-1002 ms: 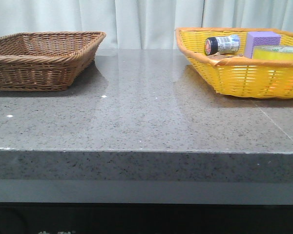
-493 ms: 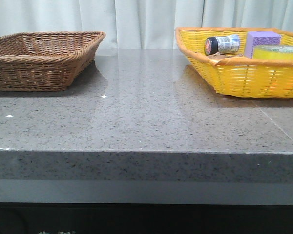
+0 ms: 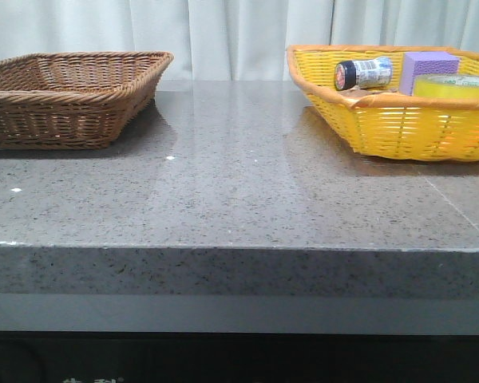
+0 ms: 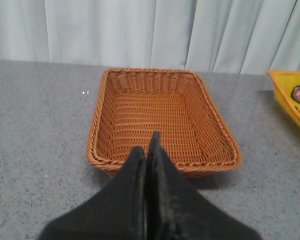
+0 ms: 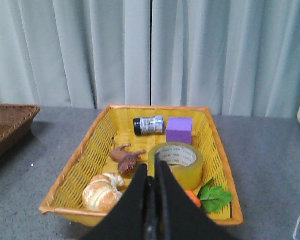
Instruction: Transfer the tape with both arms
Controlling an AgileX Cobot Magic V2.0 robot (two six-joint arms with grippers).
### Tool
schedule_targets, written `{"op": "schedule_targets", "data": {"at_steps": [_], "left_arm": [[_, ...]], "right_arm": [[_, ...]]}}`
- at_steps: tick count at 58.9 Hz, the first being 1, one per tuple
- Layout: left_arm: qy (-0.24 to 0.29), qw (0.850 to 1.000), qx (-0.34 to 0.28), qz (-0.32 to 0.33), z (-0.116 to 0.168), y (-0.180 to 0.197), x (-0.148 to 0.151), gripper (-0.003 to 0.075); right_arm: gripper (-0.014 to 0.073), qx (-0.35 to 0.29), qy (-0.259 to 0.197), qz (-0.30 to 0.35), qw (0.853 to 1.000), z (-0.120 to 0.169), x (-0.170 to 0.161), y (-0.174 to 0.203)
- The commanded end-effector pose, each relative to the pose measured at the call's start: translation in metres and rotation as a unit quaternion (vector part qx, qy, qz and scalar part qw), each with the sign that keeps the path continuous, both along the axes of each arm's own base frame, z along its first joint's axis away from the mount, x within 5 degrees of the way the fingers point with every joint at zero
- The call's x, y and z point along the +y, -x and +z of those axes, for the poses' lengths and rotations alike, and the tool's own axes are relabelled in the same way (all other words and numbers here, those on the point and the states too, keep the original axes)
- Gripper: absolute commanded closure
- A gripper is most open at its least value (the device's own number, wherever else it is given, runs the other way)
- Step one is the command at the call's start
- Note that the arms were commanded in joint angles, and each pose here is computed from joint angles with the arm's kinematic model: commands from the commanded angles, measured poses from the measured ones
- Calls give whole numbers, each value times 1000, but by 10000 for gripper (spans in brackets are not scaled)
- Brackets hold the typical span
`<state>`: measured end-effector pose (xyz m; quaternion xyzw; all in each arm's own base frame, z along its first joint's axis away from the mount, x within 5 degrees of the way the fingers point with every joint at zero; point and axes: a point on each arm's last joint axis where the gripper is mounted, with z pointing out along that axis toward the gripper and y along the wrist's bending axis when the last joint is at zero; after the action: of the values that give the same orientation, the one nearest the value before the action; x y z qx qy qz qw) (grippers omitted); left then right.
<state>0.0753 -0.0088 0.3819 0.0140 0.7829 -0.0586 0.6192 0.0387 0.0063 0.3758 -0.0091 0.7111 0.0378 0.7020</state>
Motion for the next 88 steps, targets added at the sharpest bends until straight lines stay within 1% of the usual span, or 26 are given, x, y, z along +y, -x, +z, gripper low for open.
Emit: {"op": "schedule_targets", "data": {"at_steps": [1,7,21,29,31,34,35,38,39,41,43,45,46,47,48,50,53,59,65,72,81,88], "left_arm": [[11,1000,-5,0,10,-14,-2,740],[8,1000,28,0,2,-26,-3,740],[3,997,78,0,-9,-46,-5,740],[3,996,86,0,-12,-53,-5,739],[3,996,88,0,-12,-55,-5,739],[3,997,83,0,-12,-55,-5,732],[3,997,82,0,-12,-55,-5,721],[4,997,79,0,-11,-56,-5,671],[4,997,78,1,-11,-56,-5,634],[3,997,77,0,-11,-56,-5,588],[3,997,76,0,-10,-56,-5,520],[3,997,76,0,-10,-56,-5,429],[2,997,76,0,-10,-56,-5,384],[1,997,76,0,-10,-56,-5,356],[1,997,76,0,-10,-56,-5,318],[1,997,76,0,-10,-56,-5,269],[0,997,75,-1,-10,-56,-5,235],[1,997,75,-10,-10,-56,-8,248],[-15,996,63,-69,-6,-53,-20,248],[-28,989,57,-132,-5,-49,-35,248],[-25,977,55,-204,-5,-41,-53,248],[-24,969,43,-243,-3,-36,-63,248]], "right_arm": [[664,4,-6,-3,1000,12,0,-14],[664,49,-6,-2,999,5,0,-30],[664,119,-9,1,993,-14,0,-54],[658,144,-5,3,990,-18,0,-61],[642,146,0,4,989,-19,0,-61],[580,147,5,5,989,-19,0,-62],[558,147,5,5,989,-19,0,-62],[427,149,5,5,989,-19,0,-62],[377,150,5,5,989,-20,0,-62],[307,151,5,5,989,-20,0,-62],[211,152,5,5,988,-20,0,-61],[146,153,5,5,988,-20,0,-61],[115,153,5,6,988,-20,0,-61],[91,154,5,6,988,-20,0,-61],[79,154,5,6,988,-20,0,-61],[63,156,5,6,988,-21,0,-61],[70,156,5,6,988,-21,1,-61],[78,155,4,6,988,-18,0,-63],[78,167,3,8,986,-9,1,-69],[78,203,-1,12,979,2,2,-83],[78,246,-5,16,969,19,2,-111],[78,270,-8,9,963,32,0,-138]]}}
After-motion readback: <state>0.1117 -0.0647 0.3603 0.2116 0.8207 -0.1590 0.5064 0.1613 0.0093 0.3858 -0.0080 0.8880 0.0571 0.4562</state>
